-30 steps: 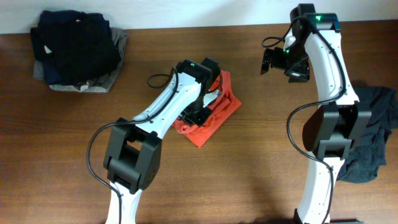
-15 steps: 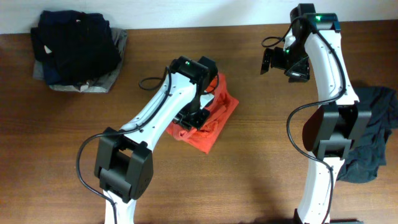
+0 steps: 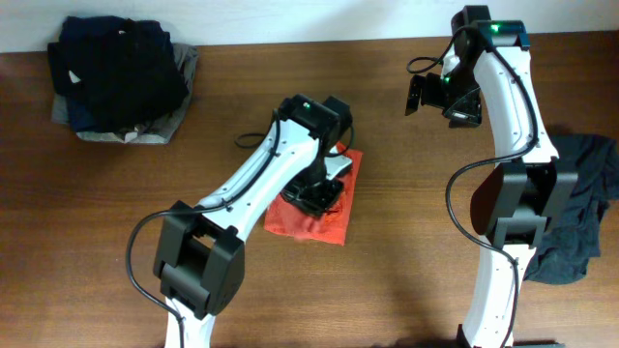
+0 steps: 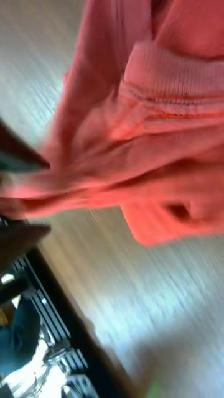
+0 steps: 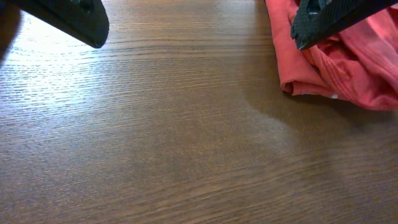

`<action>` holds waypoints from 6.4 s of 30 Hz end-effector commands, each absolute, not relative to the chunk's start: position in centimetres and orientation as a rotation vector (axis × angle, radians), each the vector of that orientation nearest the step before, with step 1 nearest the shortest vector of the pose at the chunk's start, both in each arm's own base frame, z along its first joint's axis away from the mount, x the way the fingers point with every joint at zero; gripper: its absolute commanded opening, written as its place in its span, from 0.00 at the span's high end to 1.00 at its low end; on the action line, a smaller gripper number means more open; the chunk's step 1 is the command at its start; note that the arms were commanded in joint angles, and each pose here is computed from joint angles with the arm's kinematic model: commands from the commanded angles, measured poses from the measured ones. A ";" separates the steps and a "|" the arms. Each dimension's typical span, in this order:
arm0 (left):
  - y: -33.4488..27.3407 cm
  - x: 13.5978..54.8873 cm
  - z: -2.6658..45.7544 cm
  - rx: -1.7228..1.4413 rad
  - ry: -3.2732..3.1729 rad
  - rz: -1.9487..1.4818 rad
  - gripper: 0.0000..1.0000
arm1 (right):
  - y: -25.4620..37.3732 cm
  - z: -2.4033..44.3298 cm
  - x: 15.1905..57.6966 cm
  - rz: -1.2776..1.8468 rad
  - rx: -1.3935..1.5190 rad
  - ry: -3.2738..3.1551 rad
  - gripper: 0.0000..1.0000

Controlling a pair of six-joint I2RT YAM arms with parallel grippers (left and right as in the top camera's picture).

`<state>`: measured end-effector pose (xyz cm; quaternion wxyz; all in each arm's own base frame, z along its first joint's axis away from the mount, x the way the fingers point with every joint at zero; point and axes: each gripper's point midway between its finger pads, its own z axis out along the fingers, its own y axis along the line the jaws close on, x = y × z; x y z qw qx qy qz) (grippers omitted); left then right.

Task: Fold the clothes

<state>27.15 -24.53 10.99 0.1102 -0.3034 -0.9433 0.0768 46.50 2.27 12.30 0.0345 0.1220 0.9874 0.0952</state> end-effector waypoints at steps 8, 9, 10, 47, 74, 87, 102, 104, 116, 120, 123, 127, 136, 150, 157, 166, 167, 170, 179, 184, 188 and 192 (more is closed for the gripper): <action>-26.8 26.8 12.0 -0.995 -2.804 0.304 0.51 | 2.9 12.7 46.4 0.330 0.361 3.033 0.01; -26.6 27.4 12.3 -0.991 -2.828 0.300 0.51 | 3.3 12.8 46.3 0.366 0.340 3.037 0.01; -26.2 28.1 12.8 -0.960 -2.866 0.292 0.51 | 3.7 12.9 46.3 0.395 0.320 3.039 0.01; -5.0 40.0 17.6 0.208 -3.240 0.286 0.01 | 22.5 9.0 40.5 0.119 -0.122 3.160 0.36; -5.0 39.9 17.6 0.209 -3.238 0.280 0.01 | 23.6 5.9 41.1 0.093 -0.150 3.165 0.96; -5.0 40.1 17.6 0.208 -3.246 0.282 0.01 | 17.2 9.9 40.8 -0.205 0.021 3.172 0.96; -5.0 40.1 17.6 0.208 -3.244 0.281 0.01 | 14.7 11.2 41.0 -0.347 0.021 3.143 0.96; -5.0 40.1 17.6 0.208 -3.244 0.281 0.01 | 14.3 10.8 40.7 -0.355 0.030 3.163 0.96; -5.0 40.1 17.6 0.208 -3.244 0.281 0.01 | 14.8 7.4 37.0 -0.301 -0.039 3.368 0.79; -5.0 40.1 17.6 0.208 -3.244 0.282 0.01 | 15.5 7.0 36.3 -0.231 -0.074 3.409 0.67; -5.0 40.1 17.6 0.208 -3.244 0.282 0.01 | 15.6 7.3 36.4 -0.217 -0.070 3.404 0.75; -5.0 40.1 17.6 0.208 -3.245 0.282 0.01 | 15.9 8.9 37.0 -0.171 -0.066 3.353 0.73; -5.0 40.2 17.6 0.208 -3.250 0.284 0.01 | 17.4 14.0 39.6 -0.020 -0.068 3.168 0.12; -5.0 40.3 17.6 0.208 -3.251 0.283 0.01 | 28.1 11.8 42.5 0.440 -0.357 2.989 0.14; -5.0 40.2 17.6 0.208 -3.249 0.282 0.01 | 30.4 9.6 42.2 0.440 -0.373 2.999 0.19; -5.0 40.2 17.6 0.208 -3.248 0.282 0.01 | 30.3 7.9 42.1 0.430 -0.329 3.030 0.22; -5.0 40.2 17.6 0.208 -3.248 0.282 0.01 | 30.3 7.8 42.1 0.430 -0.329 3.031 0.24; -5.0 40.2 17.6 0.208 -3.248 0.282 0.01 | 30.3 7.4 42.1 0.426 -0.331 3.038 0.31; -5.0 40.2 17.6 0.208 -3.247 0.282 0.01 | 30.3 6.0 41.9 0.411 -0.323 3.068 0.45; -5.0 40.2 17.6 0.208 -3.247 0.281 0.01 | 30.2 5.8 41.9 0.408 -0.323 3.073 0.57; -5.0 40.2 17.6 0.208 -3.247 0.281 0.01 | 30.2 5.8 41.9 0.407 -0.322 3.074 0.74; -5.0 40.1 17.6 0.208 -3.245 0.280 0.01 | 30.2 5.8 41.9 0.407 -0.323 3.074 0.75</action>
